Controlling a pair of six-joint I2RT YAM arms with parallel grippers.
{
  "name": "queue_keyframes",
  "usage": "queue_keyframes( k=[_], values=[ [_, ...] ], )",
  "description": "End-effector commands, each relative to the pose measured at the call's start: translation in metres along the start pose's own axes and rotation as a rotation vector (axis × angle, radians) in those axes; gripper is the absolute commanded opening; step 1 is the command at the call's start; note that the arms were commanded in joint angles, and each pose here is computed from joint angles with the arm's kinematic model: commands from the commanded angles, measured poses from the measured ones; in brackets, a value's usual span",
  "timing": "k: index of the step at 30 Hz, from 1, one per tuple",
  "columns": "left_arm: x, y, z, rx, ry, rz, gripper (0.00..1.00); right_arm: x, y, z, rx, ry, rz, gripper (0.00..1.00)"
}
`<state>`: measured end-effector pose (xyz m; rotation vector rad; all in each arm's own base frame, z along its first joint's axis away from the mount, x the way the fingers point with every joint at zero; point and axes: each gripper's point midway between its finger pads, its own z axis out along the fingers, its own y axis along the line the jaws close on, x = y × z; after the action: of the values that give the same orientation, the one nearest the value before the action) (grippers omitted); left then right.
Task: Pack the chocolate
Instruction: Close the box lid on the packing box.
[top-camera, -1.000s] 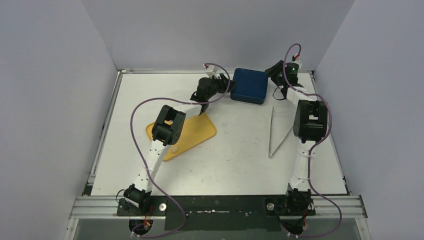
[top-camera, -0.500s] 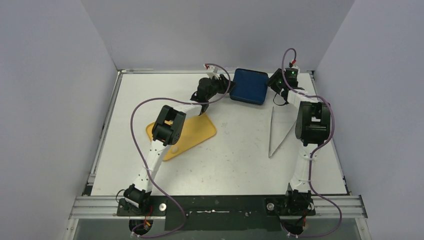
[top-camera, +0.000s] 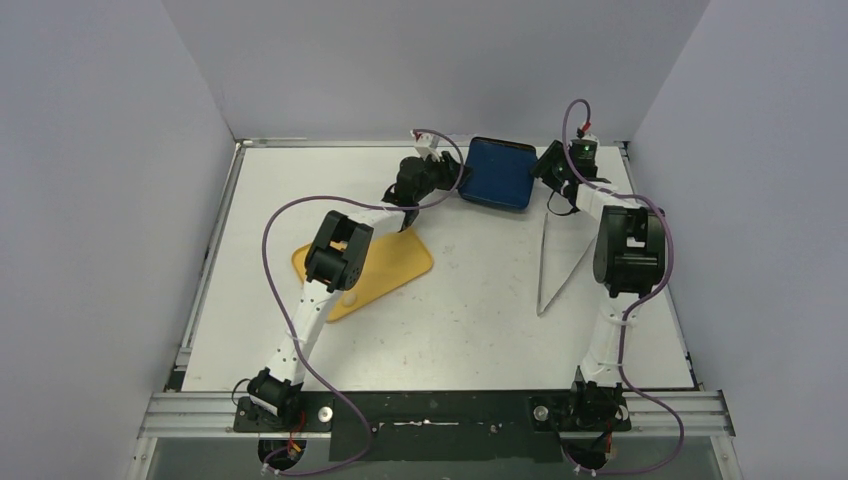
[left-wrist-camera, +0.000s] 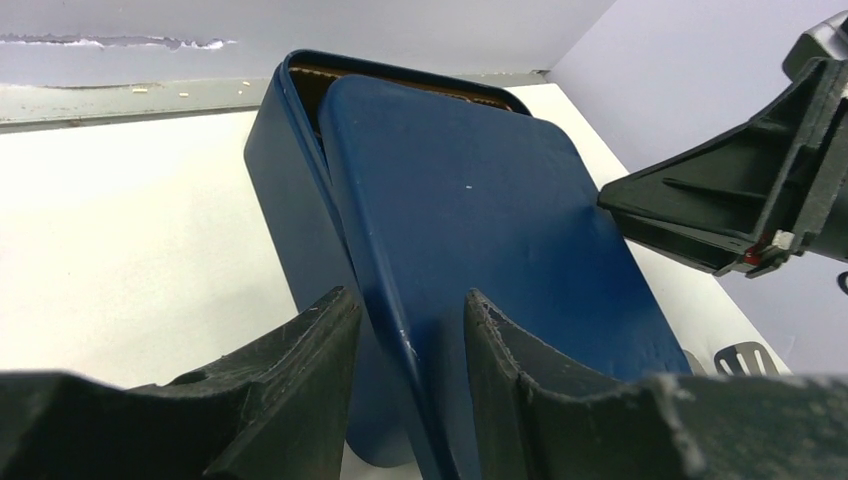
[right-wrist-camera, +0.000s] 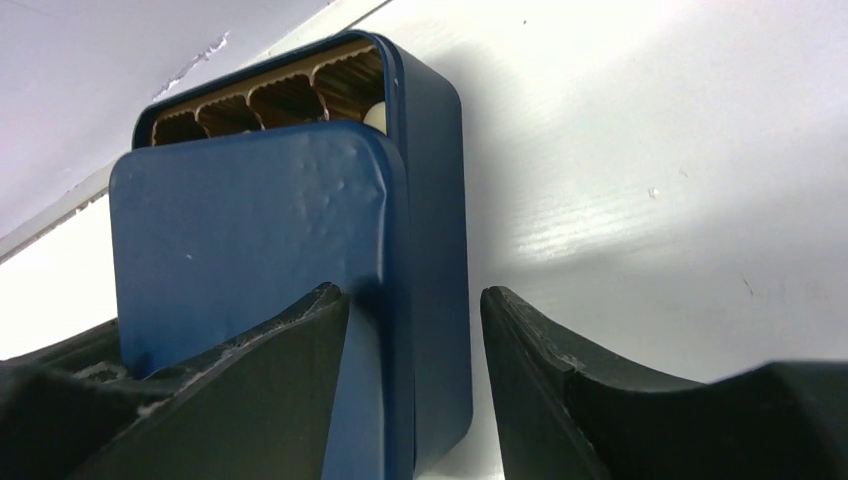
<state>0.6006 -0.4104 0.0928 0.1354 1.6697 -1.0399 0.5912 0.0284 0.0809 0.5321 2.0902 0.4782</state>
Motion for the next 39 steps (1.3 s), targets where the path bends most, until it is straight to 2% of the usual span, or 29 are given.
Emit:
queue_keyframes(
  k=[1,7,22,25,31,35,39],
  values=[
    [-0.021,-0.019,-0.001,0.03,-0.028,0.034,0.41,-0.02,0.023,-0.029,-0.049,-0.049,-0.045,0.53],
    [-0.021,-0.023,-0.007,0.033,-0.016,0.038,0.41,-0.013,0.028,-0.037,-0.093,-0.036,-0.056,0.53],
    [-0.028,-0.036,-0.016,0.057,-0.016,0.022,0.4,0.009,0.022,-0.049,-0.085,-0.006,-0.041,0.4],
    [-0.028,-0.038,-0.016,0.064,-0.015,0.022,0.36,0.01,0.023,-0.047,-0.093,-0.004,-0.038,0.38],
    [-0.027,-0.043,-0.015,0.082,-0.013,0.022,0.18,0.003,0.032,-0.045,-0.134,-0.028,-0.045,0.3],
    [-0.03,-0.045,-0.012,0.095,-0.022,0.021,0.13,0.001,0.036,-0.042,-0.158,-0.029,-0.045,0.28],
    [-0.031,-0.047,-0.009,0.105,-0.028,0.016,0.12,-0.001,0.039,-0.041,-0.167,-0.037,-0.047,0.26]
  ],
)
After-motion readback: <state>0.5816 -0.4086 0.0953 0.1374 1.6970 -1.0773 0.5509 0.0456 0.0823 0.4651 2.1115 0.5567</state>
